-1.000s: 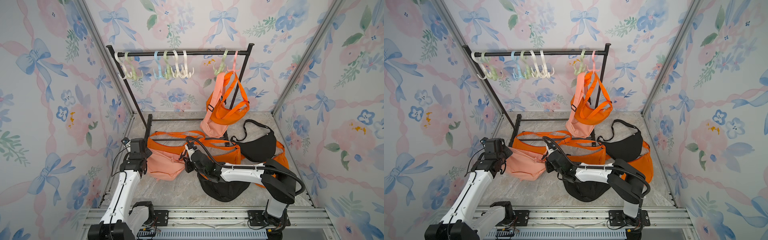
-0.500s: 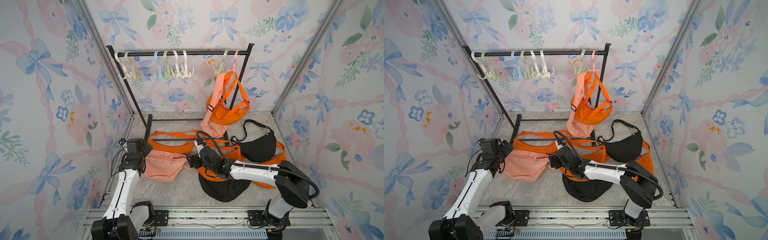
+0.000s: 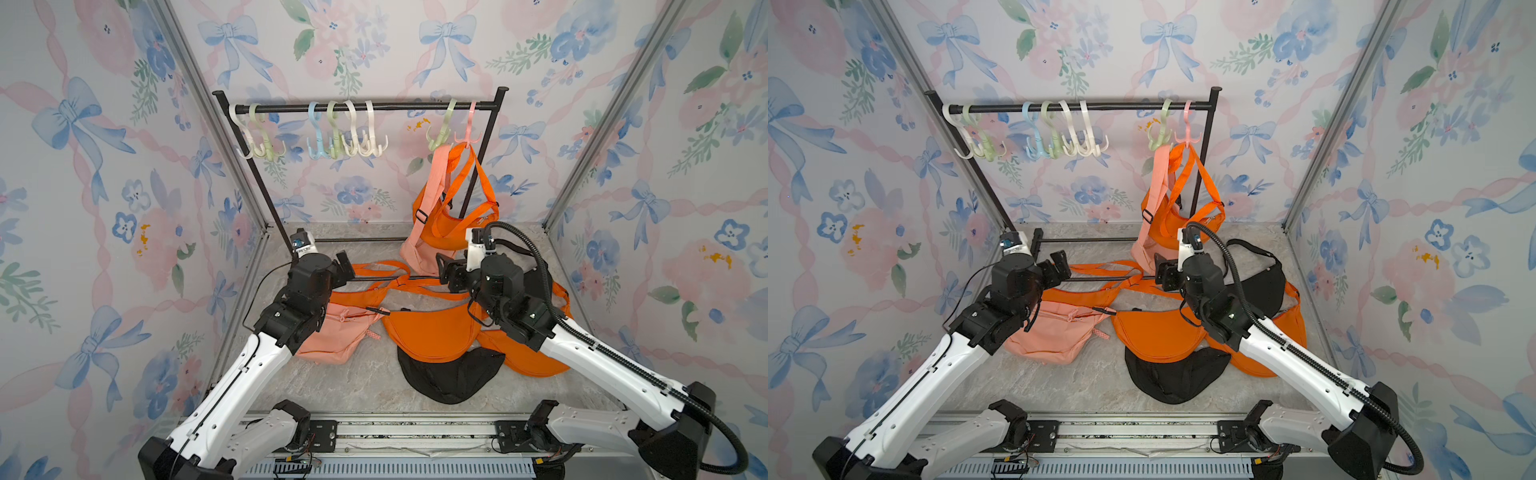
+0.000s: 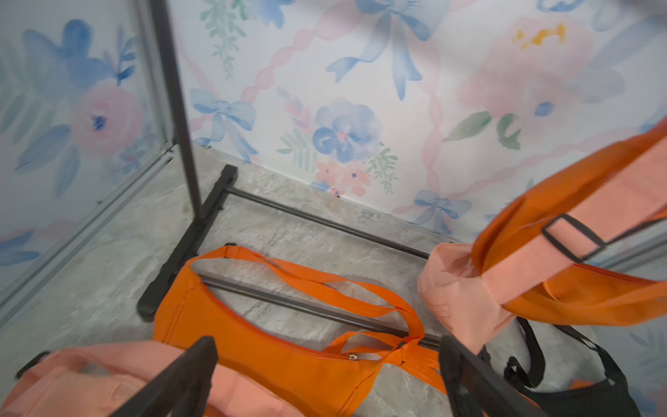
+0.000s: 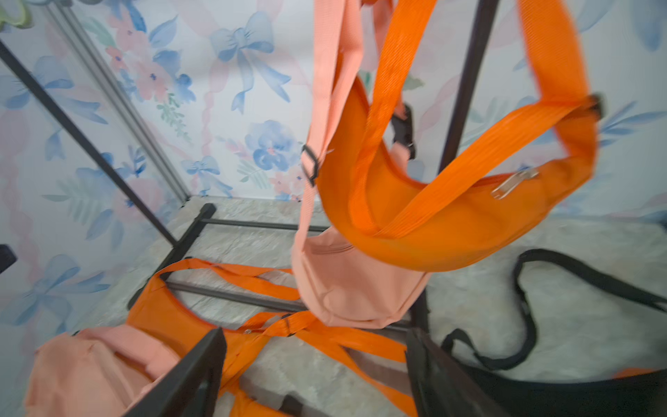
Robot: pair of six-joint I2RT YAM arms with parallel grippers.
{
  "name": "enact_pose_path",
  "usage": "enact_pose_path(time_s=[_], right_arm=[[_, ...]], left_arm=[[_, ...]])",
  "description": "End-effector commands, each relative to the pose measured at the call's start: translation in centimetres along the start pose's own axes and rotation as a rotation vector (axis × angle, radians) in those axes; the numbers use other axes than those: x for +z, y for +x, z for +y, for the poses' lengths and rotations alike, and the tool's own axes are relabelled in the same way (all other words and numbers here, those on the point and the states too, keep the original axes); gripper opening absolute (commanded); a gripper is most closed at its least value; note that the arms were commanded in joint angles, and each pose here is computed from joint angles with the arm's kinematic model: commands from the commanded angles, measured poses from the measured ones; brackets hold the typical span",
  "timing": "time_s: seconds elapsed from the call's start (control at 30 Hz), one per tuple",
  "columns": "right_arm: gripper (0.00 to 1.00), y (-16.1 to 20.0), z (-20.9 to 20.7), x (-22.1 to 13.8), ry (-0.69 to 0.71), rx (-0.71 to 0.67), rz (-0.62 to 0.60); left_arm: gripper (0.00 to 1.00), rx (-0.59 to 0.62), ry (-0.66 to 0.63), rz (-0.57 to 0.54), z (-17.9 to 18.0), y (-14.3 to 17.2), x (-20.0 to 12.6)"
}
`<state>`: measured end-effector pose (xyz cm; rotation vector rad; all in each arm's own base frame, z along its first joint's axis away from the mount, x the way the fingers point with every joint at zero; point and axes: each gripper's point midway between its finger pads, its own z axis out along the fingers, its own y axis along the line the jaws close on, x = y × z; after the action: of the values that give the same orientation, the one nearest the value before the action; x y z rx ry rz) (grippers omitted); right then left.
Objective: Take the bag off the hook
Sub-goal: Pick up the bag from the hook.
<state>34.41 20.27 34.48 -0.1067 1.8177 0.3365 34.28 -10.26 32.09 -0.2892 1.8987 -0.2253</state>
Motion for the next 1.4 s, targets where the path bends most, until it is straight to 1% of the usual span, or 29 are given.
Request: enact_pose_path(time_s=[0.0,0.07,0.13,0.17,0.2,0.27,0.33,0.43,0.57,0.67,0.8,0.83,0.87,0.9,0.97,1.0,1.03,1.2,1.23,1.37], right_arm=[[0.7,-2.2,-3.0,0.3,0.025,-0.031,0.05],[0.58,-3.8,-4.0,1.3,-0.004,0.016,0.062],[0.46,-5.1,-4.7,2.3,-0.022,0.037,0.062],[0.43,-5.9,-5.0,2.8,-0.025,0.035,0.059],[0.43,-6.5,-5.5,3.2,-0.016,0.034,0.055],[0.49,-8.1,-6.4,4.4,-0.018,0.034,0.041],[0.5,-9.4,-7.2,5.5,-0.026,0.068,0.035],[0.5,-10.5,-7.3,6.8,-0.046,0.09,0.027],[0.5,-11.2,-6.7,8.2,-0.08,0.111,0.017],[0.5,-11.1,-6.2,9.0,-0.104,0.122,0.029],[0.51,-10.7,-5.6,9.5,-0.121,0.115,0.039],[0.51,-10.5,-5.5,9.6,-0.121,0.113,0.04],[0.51,-10.4,-5.5,9.7,-0.12,0.11,0.042],[0.5,-10.3,-5.5,9.7,-0.118,0.11,0.042],[0.5,-10.0,-5.4,9.7,-0.117,0.11,0.039],[0.5,-9.9,-5.4,9.7,-0.118,0.111,0.037],[0.5,-9.9,-5.2,9.7,-0.12,0.109,0.035],[0.5,-9.7,-4.0,10.1,-0.136,0.077,0.034],[0.5,-9.7,-3.6,10.2,-0.144,0.071,0.034],[0.52,-10.6,-2.3,10.4,-0.172,0.054,0.008]], left_arm=[[0.98,0.127,0.116,-0.01,-5.5,-0.6,1.7],[0.98,0.15,0.234,0.008,-9.5,-0.7,2.9],[0.98,0.168,0.307,0.023,-12.6,-0.7,4.2],[0.98,0.176,0.334,0.03,-13.9,-0.7,5.0],[0.98,0.179,0.353,0.038,-14.9,-0.7,5.6],[0.98,0.191,0.402,0.047,-17.0,-0.9,6.8],[0.98,0.205,0.442,0.046,-18.8,-1.3,7.7],[0.98,0.224,0.462,0.058,-20.7,-0.9,9.9],[0.98,0.221,0.541,0.108,-23.5,0.8,12.1],[0.98,0.215,0.552,0.126,-24.5,1.4,13.5],[0.98,0.204,0.557,0.105,-25.6,0.5,14.5],[0.96,0.203,0.561,0.09,-25.9,-0.1,14.5],[0.93,0.205,0.567,0.077,-26.3,-0.5,14.6],[0.87,0.205,0.571,0.066,-26.5,-1.0,14.6],[0.5,0.206,0.573,0.044,-26.9,-2.0,14.5],[0.38,0.205,0.566,0.035,-26.9,-2.4,14.5],[0.29,0.206,0.558,0.025,-26.9,-2.8,14.5],[0.02,0.22,0.514,-0.023,-26.1,-5.2,14.0],[0.0,0.227,0.499,-0.038,-25.8,-5.8,13.8],[0.0,0.239,0.455,-0.087,-24.5,-8.3,12.6]])
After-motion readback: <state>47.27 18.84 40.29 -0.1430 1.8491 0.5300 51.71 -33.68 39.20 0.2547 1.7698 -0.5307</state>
